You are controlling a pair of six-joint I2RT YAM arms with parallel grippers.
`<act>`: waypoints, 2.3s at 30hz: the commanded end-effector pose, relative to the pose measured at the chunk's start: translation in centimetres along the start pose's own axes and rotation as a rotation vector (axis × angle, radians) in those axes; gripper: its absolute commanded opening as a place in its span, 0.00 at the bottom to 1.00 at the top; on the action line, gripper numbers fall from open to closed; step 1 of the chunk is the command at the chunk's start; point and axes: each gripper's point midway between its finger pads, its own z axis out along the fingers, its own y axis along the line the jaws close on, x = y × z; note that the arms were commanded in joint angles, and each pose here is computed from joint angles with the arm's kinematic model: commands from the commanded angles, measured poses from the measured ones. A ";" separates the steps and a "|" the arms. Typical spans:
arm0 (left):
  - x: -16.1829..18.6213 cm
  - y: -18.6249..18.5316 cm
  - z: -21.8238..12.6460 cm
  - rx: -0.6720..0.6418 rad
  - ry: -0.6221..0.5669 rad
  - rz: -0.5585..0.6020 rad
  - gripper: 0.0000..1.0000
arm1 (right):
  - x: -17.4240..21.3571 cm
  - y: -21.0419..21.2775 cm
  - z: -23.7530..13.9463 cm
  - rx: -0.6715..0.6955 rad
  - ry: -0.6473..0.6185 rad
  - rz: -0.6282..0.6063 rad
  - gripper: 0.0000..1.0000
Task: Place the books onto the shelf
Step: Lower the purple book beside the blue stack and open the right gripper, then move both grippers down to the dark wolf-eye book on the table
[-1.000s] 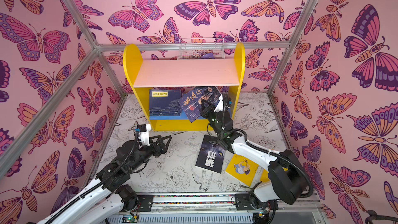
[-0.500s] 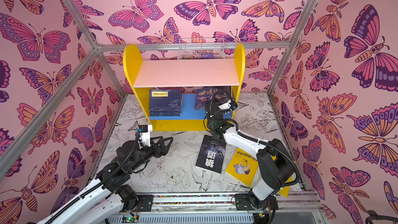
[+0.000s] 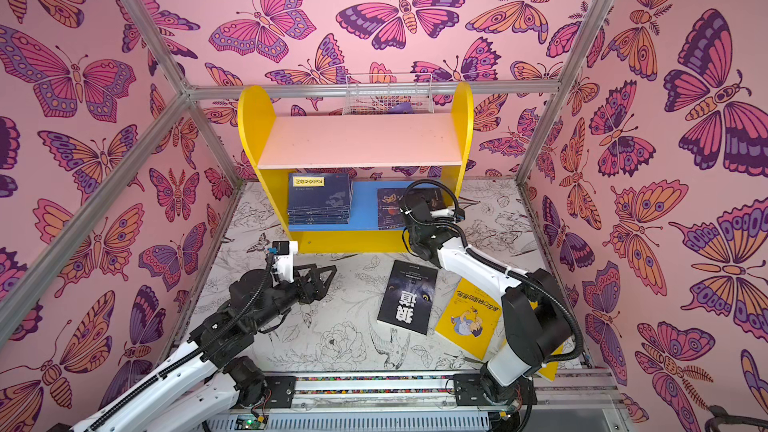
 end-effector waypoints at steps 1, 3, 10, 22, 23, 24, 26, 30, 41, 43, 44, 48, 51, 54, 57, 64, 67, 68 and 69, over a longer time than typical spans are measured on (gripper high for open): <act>-0.1 -0.3 0.3 0.013 0.006 -0.005 0.86 | -3.0 0.9 -1.8 0.051 -0.053 0.020 0.99; 0.0 -0.4 0.5 0.016 0.012 -0.006 0.86 | -2.9 0.6 -1.9 0.058 -0.042 0.010 0.99; 0.4 -0.1 1.1 0.005 0.026 -0.002 0.87 | -1.5 1.2 -3.1 -0.015 0.104 -0.191 0.99; 1.1 0.0 2.4 -0.003 0.058 -0.015 0.87 | 2.4 -5.7 -5.4 0.098 0.463 -0.790 0.99; 1.0 -0.1 2.5 -0.002 0.057 -0.016 0.87 | 2.8 -6.3 -5.4 0.108 0.493 -0.815 0.99; 1.0 -0.1 2.7 0.000 0.058 -0.019 0.87 | 2.8 -6.9 -5.4 0.122 0.503 -0.829 1.00; 1.1 -0.2 2.9 0.000 0.063 -0.022 0.86 | 3.3 -7.6 -5.3 0.106 0.527 -0.836 0.87; 1.4 -0.1 3.3 -0.004 0.071 -0.035 0.86 | 2.9 -9.0 -4.7 0.130 0.493 -0.802 0.23; 2.5 0.3 3.8 -0.021 0.100 -0.036 0.86 | 4.8 -8.7 -1.4 0.119 0.465 -0.713 0.06; 2.7 0.5 3.8 -0.024 0.104 -0.041 0.86 | 5.2 -8.3 -1.1 0.110 0.468 -0.705 0.06; 2.9 0.6 3.8 -0.028 0.106 -0.043 0.86 | 5.4 -8.1 -0.9 0.105 0.465 -0.702 0.06; 3.3 0.9 3.7 -0.035 0.107 -0.047 0.86 | 5.1 -6.9 -0.5 0.084 0.432 -0.689 0.06; 3.4 1.1 3.7 -0.039 0.109 -0.043 0.86 | 5.2 -7.2 0.5 0.099 0.418 -0.689 0.05; 3.4 1.1 3.7 -0.040 0.109 -0.042 0.86 | 5.3 -6.8 1.0 0.095 0.416 -0.685 0.05; 3.5 1.0 3.9 -0.038 0.118 -0.034 0.86 | 5.0 -6.5 1.5 0.090 0.401 -0.679 0.05; 4.8 0.7 4.6 -0.021 0.180 0.001 0.85 | 4.7 -5.5 0.6 0.050 0.430 -0.728 0.06; 6.4 0.6 5.5 -0.011 0.246 0.044 0.86 | 4.0 -5.5 -1.7 0.030 0.471 -0.798 0.07; 7.1 0.5 6.0 -0.006 0.276 0.065 0.86 | 3.5 -6.1 -2.8 0.038 0.490 -0.844 0.09; 7.7 0.3 6.4 0.001 0.304 0.085 0.86 | 3.1 -6.8 -3.4 0.057 0.504 -0.873 0.09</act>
